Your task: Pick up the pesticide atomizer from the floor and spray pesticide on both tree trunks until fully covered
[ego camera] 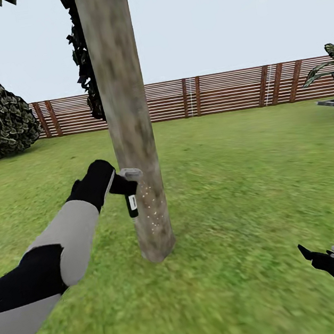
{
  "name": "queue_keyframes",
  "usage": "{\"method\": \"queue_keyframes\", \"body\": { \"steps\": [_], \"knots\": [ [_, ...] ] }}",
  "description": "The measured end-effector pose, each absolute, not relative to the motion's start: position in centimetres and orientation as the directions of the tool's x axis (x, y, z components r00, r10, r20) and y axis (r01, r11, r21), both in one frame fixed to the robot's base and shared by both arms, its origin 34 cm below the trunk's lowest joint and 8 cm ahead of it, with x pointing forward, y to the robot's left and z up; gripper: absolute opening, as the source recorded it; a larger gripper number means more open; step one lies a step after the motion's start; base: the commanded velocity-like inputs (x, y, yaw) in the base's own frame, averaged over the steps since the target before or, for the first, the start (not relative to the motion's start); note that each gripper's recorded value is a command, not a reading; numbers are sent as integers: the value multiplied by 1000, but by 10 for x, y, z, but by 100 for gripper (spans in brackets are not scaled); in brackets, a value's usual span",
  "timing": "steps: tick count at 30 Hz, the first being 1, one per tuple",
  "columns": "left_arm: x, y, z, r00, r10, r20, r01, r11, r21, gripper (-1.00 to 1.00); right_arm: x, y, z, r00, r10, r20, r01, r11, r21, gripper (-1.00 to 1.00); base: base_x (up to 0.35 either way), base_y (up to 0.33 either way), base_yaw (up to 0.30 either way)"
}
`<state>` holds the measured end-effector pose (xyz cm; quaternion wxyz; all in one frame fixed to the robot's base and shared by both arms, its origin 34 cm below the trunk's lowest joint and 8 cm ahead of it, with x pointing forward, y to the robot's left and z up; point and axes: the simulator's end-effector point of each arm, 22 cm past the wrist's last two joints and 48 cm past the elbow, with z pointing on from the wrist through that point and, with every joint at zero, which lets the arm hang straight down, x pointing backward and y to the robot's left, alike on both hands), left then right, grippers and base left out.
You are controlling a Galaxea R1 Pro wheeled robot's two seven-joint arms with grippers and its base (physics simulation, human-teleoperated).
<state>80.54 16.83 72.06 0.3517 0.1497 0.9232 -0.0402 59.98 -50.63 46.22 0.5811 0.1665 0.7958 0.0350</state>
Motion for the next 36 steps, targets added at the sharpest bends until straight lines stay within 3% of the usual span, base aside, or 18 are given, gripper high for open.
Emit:
{"method": "queue_keyframes", "body": {
  "steps": [36],
  "knots": [
    [824,164,888,-626,275,-730,313,946,88,-100,596,-499,445,-300,330,-895,224,936,270,100,0,0,0]
  ]
}}
